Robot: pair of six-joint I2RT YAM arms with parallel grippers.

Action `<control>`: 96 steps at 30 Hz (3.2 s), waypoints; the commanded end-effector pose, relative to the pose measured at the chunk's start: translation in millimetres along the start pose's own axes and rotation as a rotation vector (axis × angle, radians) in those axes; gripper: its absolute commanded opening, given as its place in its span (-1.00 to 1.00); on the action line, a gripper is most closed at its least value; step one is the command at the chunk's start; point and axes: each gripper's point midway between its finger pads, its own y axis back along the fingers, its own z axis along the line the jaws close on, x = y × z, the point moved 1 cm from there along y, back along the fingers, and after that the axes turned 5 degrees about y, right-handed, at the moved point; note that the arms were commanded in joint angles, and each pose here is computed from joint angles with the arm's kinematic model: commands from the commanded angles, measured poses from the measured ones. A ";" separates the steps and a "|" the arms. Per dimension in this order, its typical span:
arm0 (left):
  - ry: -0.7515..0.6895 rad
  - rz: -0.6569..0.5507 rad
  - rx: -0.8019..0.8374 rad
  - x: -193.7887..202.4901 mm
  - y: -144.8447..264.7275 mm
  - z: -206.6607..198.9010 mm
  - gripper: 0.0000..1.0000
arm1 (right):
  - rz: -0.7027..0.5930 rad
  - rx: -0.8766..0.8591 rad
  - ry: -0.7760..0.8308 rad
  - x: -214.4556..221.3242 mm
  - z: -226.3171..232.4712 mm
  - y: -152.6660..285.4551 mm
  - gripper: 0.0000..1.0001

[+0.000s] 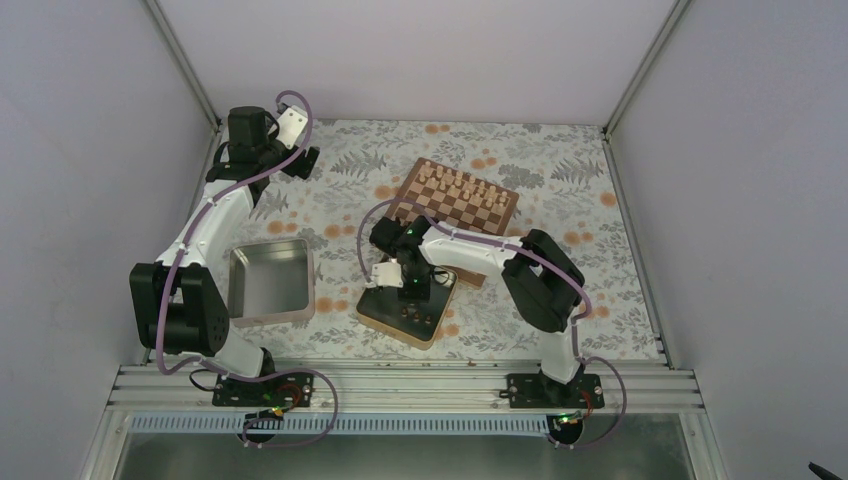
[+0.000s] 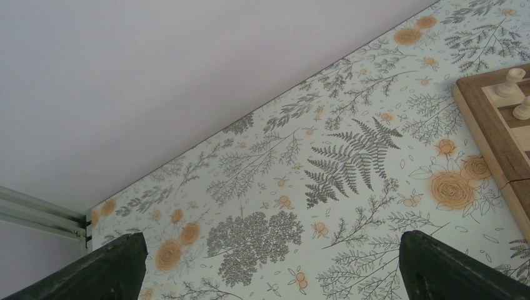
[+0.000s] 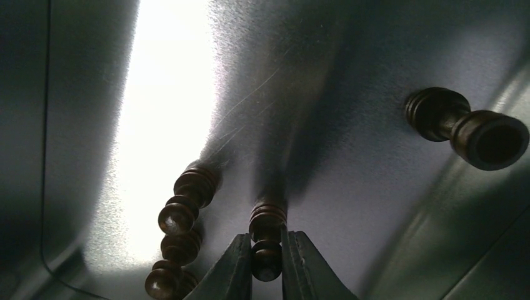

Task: Set up the chess pieces on the board
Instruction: Pick up the chess piece from the storage box, then place the chess piece on the chessboard.

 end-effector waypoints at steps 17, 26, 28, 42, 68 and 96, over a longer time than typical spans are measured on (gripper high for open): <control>-0.010 -0.040 -0.003 -13.3 7.0 0.7 1.00 | -0.115 0.259 -0.070 5.6 -71.1 115.3 -0.85; -0.009 -0.042 -0.008 -13.8 7.7 1.6 1.00 | -0.111 0.325 -0.174 46.3 -144.6 127.1 -0.87; -0.010 -0.041 -0.011 -13.5 6.8 2.1 1.00 | -0.111 0.311 -0.179 49.8 -150.6 121.0 -0.87; -0.012 -0.027 -0.009 -8.0 1.1 1.4 1.00 | -0.087 0.189 -0.194 59.7 -160.8 59.7 -0.86; -0.014 -0.026 -0.012 -5.9 0.4 2.2 1.00 | -0.094 0.101 -0.191 57.2 -156.9 36.4 -0.84; -0.013 -0.024 -0.012 -6.3 1.5 2.1 1.00 | -0.094 0.123 -0.214 63.9 -162.9 38.9 -0.63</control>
